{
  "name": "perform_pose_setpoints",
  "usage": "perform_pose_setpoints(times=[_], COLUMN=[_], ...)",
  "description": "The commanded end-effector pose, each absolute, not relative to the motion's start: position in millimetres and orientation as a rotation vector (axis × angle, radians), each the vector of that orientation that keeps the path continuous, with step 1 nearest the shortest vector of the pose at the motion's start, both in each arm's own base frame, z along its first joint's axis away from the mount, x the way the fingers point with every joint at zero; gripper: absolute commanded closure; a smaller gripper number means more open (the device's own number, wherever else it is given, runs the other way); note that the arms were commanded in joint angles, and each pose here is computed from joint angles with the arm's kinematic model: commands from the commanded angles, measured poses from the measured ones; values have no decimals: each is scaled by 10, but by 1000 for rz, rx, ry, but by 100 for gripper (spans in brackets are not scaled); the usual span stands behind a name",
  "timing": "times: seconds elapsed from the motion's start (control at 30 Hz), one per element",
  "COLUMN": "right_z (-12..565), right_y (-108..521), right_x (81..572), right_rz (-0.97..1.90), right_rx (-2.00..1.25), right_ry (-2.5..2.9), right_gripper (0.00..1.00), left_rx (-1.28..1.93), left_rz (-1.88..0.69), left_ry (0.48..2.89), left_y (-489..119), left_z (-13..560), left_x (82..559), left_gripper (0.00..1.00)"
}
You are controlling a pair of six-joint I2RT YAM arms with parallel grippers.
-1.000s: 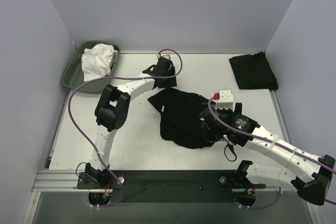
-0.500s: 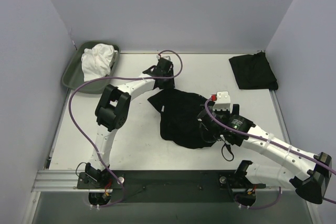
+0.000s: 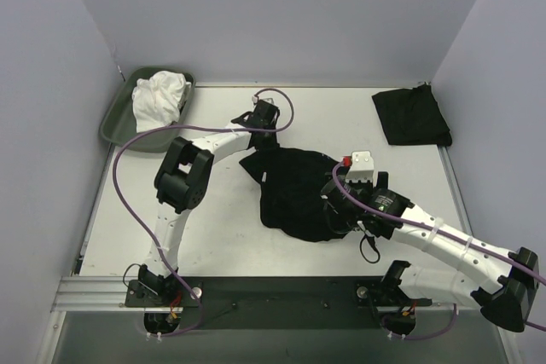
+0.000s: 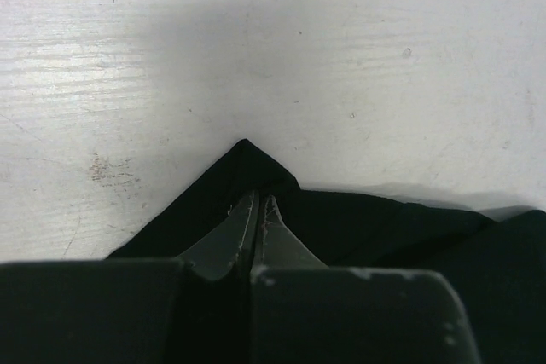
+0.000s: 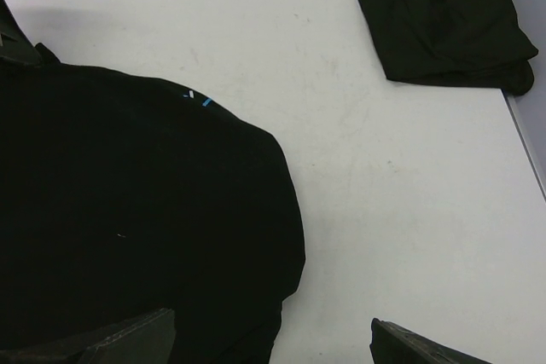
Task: Fold and stack the t-shirts
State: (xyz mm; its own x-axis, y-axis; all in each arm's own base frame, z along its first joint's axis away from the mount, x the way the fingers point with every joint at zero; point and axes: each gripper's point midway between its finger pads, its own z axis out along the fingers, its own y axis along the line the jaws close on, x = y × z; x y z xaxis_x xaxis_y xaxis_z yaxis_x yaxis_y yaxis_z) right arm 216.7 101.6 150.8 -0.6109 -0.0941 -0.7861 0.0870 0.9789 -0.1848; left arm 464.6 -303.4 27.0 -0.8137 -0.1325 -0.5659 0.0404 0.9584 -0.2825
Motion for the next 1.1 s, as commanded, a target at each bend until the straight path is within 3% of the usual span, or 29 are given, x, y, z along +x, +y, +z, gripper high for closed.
perform_pose_setpoints(times=[0.0,0.17,0.27,0.47,0.5,0.6,0.7,0.83,1.07], right_z=[1507,1504,1474,1454,1453,1480,1517,1541,1560], right_y=[951,953,975,1030,1038,1043,1045,1070,1090], right_x=[2143,2142,2144,2156,2152,2142,2135,2114,2067], right_rz=[-253,-249,-250,-221,-214,-189,-166,-140,-132], right_rx=[28,32,26,35,36,43,54,52,31], right_ry=[2202,2204,2212,2215,2215,2206,2195,2189,2181], right_gripper=[0,0,0,0,0,0,0,0,0], left_rx=[-89,-72,-63,4,25,60,77,39,-99], left_rz=[-322,-362,-423,-597,-629,-695,-742,-682,-593], left_ry=[2500,2429,2327,2028,1951,1840,1747,1704,1913], left_y=[-2889,-2930,-2966,-2943,-2884,-2736,-2526,-2092,-1532], left_z=[157,509,1079,2857,3338,4065,4550,4605,3330], left_x=[4698,4736,4751,4616,4498,4113,3633,3073,2454], left_gripper=[100,100,100,100,100,100,100,100,100])
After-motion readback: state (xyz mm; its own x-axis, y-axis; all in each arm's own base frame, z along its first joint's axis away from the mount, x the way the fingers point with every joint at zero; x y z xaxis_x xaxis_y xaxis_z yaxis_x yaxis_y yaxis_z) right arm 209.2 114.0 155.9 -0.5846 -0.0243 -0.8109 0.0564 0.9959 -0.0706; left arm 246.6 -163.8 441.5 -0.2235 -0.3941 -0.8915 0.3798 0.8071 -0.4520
